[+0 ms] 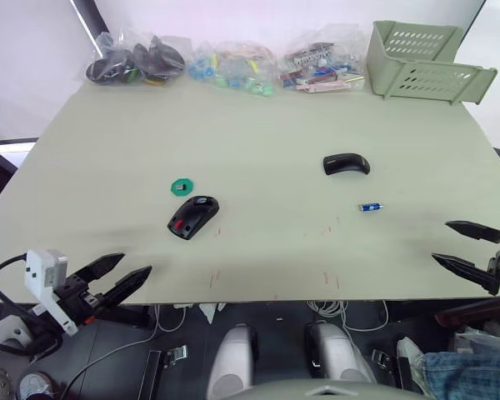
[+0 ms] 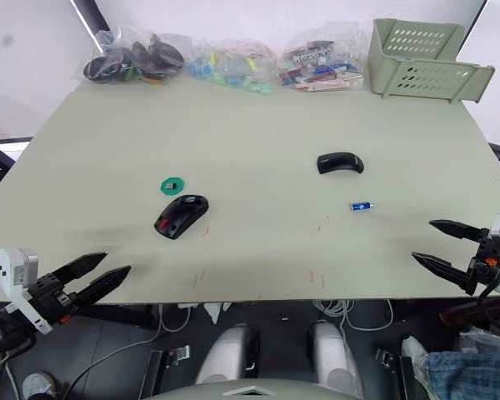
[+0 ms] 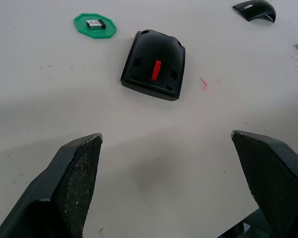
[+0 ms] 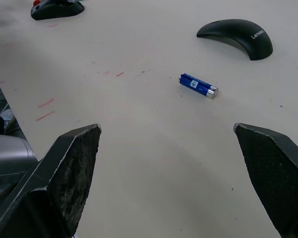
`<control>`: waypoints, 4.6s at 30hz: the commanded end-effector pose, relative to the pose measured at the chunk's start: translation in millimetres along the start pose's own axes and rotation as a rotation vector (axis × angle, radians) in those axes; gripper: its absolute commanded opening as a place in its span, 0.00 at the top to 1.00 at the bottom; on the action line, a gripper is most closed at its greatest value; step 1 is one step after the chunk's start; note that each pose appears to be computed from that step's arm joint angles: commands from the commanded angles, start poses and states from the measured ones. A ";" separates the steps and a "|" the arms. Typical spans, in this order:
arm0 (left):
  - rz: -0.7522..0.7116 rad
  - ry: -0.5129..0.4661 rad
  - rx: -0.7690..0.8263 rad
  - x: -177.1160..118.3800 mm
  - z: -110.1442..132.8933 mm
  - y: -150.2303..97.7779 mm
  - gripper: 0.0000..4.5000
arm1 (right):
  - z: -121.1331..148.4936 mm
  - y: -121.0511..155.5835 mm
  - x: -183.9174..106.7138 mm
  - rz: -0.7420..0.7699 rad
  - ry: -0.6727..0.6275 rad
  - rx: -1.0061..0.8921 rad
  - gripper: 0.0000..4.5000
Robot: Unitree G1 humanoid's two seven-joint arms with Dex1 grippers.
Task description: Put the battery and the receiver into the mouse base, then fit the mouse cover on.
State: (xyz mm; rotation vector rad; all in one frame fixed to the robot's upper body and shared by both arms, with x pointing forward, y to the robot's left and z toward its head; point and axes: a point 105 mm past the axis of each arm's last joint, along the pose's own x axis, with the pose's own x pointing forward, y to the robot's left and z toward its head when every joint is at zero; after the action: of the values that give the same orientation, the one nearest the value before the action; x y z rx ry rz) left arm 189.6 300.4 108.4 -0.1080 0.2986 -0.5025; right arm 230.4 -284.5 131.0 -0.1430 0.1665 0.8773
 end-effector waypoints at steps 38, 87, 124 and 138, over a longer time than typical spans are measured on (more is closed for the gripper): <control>-0.031 0.262 0.300 136.8 63.6 -6.7 0.02 | 75.9 107.0 49.2 0.341 -0.270 -0.145 0.00; -0.531 0.301 0.615 157.2 51.4 -89.0 0.35 | 75.9 103.3 39.7 0.337 -0.198 -0.140 0.00; -0.707 0.468 0.812 227.5 12.6 -129.9 0.35 | 82.5 80.6 36.8 0.257 -0.116 -0.095 0.00; -0.741 0.457 0.813 234.1 20.3 -139.9 0.35 | 31.8 -27.6 91.2 0.136 0.329 -0.223 0.00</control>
State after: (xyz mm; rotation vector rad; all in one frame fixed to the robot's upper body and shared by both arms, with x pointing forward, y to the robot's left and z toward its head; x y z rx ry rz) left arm 328.0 66.7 99.9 0.7100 0.4564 -1.3558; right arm 305.0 -221.5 147.7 -0.4116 0.3709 0.9982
